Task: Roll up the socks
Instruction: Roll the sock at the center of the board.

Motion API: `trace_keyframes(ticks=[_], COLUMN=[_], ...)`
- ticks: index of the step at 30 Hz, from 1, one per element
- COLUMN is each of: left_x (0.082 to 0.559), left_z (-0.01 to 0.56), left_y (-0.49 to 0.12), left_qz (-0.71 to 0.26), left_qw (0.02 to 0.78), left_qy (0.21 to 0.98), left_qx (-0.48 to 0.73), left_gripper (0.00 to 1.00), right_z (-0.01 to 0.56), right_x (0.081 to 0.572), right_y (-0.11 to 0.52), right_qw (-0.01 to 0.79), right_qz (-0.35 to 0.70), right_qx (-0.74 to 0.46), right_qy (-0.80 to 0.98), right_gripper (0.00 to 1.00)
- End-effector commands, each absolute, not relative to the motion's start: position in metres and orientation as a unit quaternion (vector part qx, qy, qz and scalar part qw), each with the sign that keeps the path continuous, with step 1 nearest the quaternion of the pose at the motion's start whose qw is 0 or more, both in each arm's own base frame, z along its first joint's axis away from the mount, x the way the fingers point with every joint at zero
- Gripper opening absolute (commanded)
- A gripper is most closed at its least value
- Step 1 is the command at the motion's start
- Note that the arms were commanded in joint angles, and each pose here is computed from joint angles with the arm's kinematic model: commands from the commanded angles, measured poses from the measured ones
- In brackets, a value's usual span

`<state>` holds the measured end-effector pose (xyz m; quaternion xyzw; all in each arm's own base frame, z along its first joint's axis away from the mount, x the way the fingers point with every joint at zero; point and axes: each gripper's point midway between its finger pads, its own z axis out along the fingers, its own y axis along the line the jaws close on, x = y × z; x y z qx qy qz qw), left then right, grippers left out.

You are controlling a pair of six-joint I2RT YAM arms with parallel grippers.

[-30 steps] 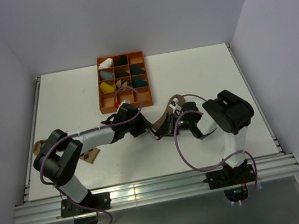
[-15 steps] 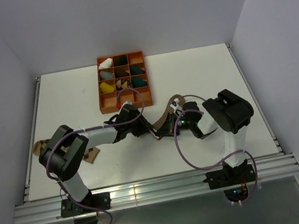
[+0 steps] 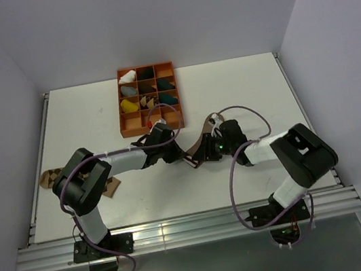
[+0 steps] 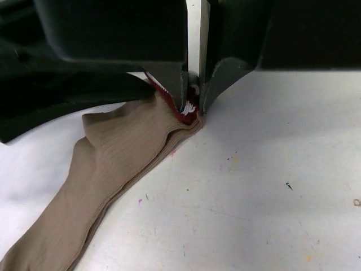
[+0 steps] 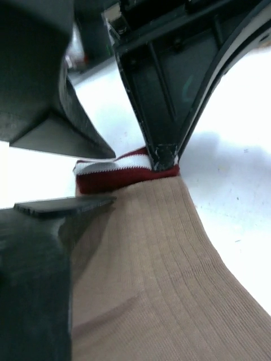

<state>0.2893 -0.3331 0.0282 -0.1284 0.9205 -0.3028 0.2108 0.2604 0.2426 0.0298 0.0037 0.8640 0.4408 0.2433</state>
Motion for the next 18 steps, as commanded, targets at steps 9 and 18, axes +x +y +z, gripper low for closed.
trace_keyframes(ticks=[9,18], left_x=[0.288,0.290], left_z=[0.031,0.030], left_y=[-0.328,-0.329], left_qz=[-0.235,-0.214], left_qw=[0.207,0.202], left_qy=[0.948,0.954], left_qx=[-0.065,-0.055], left_gripper=[0.00,0.00], right_z=[0.056,0.067], right_x=[0.264,0.257], right_y=[0.240,0.262], right_qw=[0.399,0.445], right_qz=[0.239,0.165], right_qx=[-0.121,-0.177], right_qy=[0.877,0.862], right_gripper=[0.46,0.46])
